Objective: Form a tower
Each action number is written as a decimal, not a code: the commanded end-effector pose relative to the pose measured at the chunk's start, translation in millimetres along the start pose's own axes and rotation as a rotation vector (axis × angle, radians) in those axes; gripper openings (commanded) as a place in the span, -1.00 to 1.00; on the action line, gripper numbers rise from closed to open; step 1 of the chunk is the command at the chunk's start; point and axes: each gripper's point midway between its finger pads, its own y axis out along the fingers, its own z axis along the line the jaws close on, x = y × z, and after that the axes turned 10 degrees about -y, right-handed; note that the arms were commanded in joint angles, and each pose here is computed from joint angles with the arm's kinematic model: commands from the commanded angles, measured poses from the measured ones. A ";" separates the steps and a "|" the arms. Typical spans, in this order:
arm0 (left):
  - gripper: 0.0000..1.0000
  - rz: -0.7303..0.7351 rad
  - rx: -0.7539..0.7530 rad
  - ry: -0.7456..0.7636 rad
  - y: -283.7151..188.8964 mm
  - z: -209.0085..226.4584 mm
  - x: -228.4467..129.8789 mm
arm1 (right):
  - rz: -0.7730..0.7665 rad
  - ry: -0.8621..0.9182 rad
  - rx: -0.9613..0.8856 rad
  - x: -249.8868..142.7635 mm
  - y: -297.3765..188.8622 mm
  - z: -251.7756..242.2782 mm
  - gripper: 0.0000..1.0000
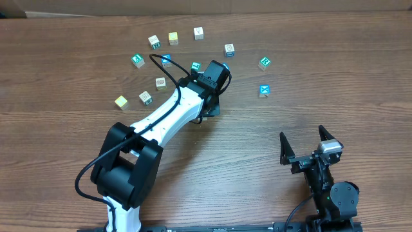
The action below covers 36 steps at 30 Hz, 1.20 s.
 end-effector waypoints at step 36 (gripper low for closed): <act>-0.60 0.005 0.026 0.030 7.4 2.9 -5.2 | -0.002 -0.001 0.000 -2.0 0.1 0.9 1.00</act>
